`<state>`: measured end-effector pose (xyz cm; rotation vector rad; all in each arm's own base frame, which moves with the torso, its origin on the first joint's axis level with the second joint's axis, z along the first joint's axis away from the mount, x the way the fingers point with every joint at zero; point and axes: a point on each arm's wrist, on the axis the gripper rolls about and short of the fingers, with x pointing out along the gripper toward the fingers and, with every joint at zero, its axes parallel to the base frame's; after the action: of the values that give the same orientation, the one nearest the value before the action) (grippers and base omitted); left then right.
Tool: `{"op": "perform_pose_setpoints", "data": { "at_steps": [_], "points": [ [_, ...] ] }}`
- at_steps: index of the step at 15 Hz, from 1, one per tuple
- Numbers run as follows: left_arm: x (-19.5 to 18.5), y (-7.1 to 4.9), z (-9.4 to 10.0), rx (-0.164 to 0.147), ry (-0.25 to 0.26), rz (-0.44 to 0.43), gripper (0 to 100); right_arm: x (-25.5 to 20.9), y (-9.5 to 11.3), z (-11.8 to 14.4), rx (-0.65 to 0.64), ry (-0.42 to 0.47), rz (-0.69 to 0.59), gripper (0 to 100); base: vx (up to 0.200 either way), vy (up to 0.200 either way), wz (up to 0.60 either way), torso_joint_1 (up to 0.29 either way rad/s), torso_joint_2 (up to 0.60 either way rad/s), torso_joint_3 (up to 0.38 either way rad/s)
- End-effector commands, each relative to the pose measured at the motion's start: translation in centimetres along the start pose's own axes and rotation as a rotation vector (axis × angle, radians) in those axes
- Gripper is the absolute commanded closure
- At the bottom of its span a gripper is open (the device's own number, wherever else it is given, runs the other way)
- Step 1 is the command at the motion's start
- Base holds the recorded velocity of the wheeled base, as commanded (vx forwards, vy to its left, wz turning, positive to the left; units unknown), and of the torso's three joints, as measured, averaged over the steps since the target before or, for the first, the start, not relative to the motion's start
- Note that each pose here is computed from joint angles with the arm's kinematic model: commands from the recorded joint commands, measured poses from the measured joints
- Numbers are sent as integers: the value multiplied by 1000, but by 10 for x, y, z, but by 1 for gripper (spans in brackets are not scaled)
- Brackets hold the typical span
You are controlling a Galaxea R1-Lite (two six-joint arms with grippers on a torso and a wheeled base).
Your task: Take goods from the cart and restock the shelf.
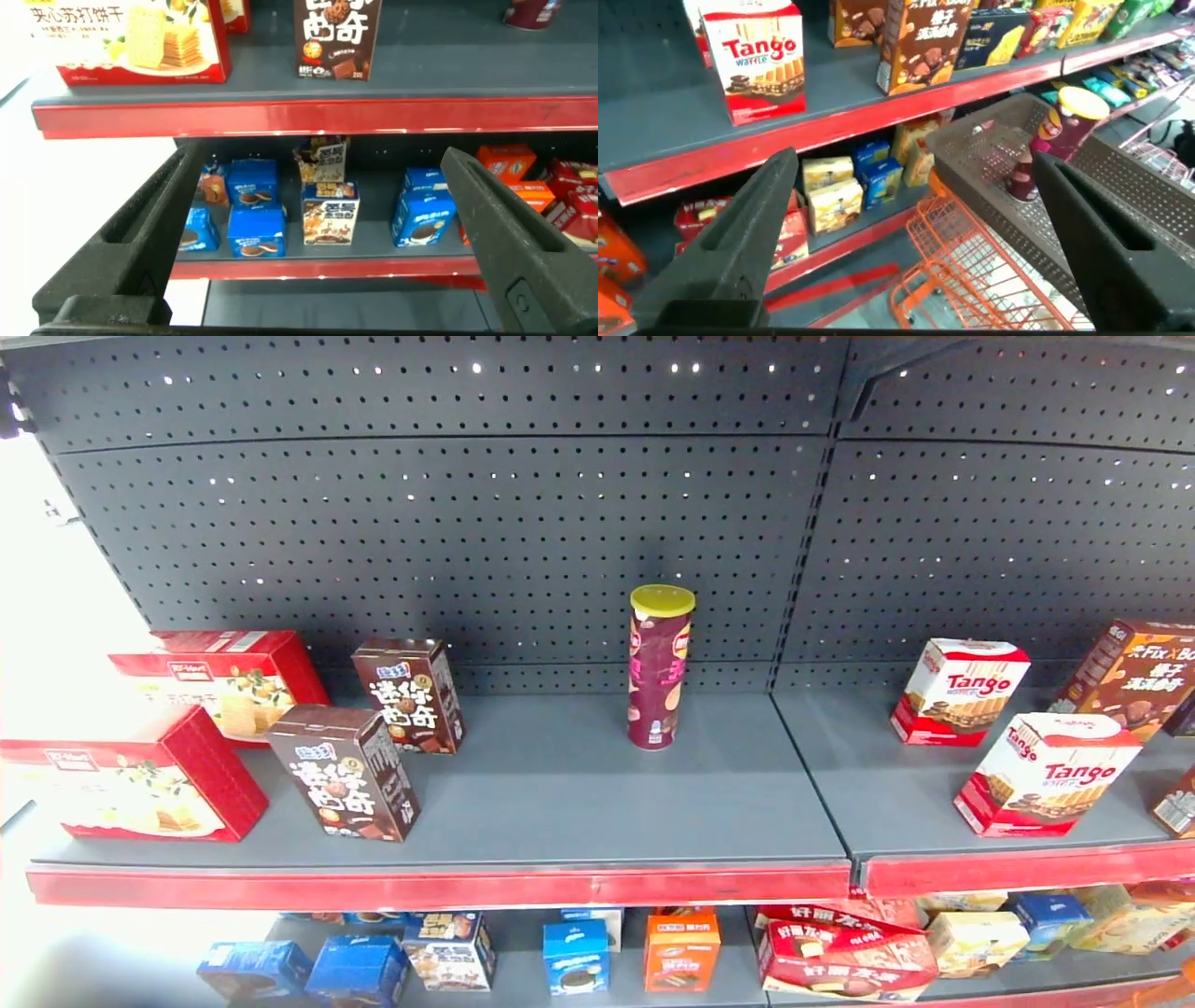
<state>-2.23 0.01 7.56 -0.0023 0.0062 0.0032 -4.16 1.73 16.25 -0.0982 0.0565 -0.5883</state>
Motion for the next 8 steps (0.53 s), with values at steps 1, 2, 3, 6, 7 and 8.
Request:
{"op": "perform_pose_setpoints", "data": {
  "at_steps": [1,2,3,6,7,8],
  "points": [
    [0,0,0,-1,1,1,0,0,0,-1,-4,4,-1,0,0,0,-600,22,7,2],
    [0,0,0,-1,1,1,0,0,0,1,-6,-4,-1,0,0,0,-600,12,7,2],
    [0,0,0,-1,1,1,0,-1,0,2,-5,-8,0,0,0,0,-600,2,2,2],
    [0,0,0,-2,1,1,0,-1,-1,3,-5,-13,1,0,0,0,-600,6,9,2],
    [0,0,0,-2,1,1,0,-1,-1,3,-4,-16,1,0,0,0,-600,2,2,2],
    [0,0,0,-2,1,1,0,-1,-1,3,-4,-16,1,0,0,0,-600,-2,-2,7]
  ]
}}
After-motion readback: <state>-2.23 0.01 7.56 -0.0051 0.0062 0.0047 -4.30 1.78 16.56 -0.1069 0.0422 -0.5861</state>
